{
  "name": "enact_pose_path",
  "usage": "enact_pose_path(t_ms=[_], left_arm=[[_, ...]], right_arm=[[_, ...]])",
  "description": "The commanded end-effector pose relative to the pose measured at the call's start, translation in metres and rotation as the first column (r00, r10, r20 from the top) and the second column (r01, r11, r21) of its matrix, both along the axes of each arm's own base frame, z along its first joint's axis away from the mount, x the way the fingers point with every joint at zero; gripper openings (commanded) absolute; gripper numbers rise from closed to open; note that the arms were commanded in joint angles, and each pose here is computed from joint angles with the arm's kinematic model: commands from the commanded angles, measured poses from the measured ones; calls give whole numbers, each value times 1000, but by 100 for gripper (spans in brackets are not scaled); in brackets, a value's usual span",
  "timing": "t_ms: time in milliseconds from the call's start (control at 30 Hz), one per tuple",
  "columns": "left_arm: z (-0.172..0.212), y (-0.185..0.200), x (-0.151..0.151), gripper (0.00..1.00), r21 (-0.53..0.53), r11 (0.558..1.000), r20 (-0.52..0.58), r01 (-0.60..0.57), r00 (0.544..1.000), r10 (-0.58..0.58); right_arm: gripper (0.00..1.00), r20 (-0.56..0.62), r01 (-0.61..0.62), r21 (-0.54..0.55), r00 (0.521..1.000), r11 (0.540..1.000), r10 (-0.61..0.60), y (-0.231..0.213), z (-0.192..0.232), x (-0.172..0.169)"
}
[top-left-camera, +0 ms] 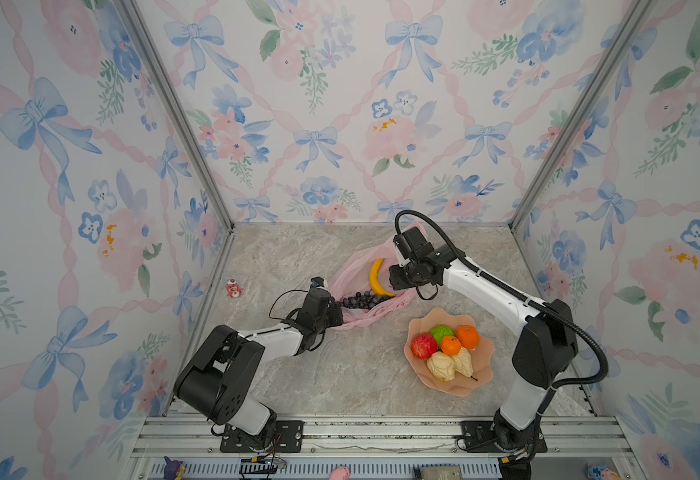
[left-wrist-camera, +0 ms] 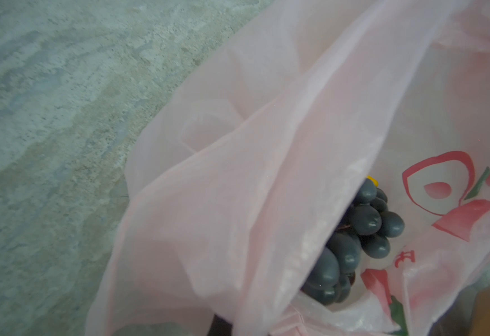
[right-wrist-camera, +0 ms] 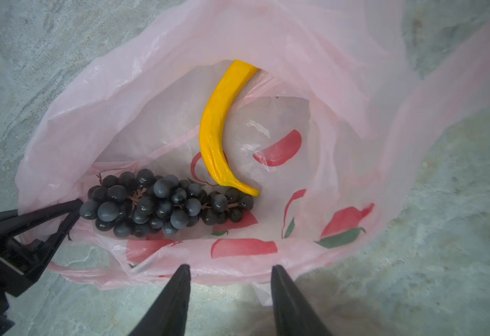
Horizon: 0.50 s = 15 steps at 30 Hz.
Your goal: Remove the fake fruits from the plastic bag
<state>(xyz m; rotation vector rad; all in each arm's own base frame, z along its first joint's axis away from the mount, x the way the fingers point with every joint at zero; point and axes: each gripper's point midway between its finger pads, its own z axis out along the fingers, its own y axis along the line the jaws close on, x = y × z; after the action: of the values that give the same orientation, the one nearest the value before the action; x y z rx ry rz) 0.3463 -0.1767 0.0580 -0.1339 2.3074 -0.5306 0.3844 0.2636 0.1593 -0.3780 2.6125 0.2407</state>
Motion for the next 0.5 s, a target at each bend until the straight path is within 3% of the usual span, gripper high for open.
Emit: enact_pose_path(t_ms=[0, 467], left_arm=[[5, 1, -2, 0, 15, 1000, 16, 17, 1000, -17], [1, 4, -4, 0, 28, 1000, 12, 12, 1000, -12]], right_arm=[[48, -45, -50, 31, 998, 998, 51, 28, -13, 3], [47, -122, -40, -21, 992, 999, 38, 58, -76, 39]])
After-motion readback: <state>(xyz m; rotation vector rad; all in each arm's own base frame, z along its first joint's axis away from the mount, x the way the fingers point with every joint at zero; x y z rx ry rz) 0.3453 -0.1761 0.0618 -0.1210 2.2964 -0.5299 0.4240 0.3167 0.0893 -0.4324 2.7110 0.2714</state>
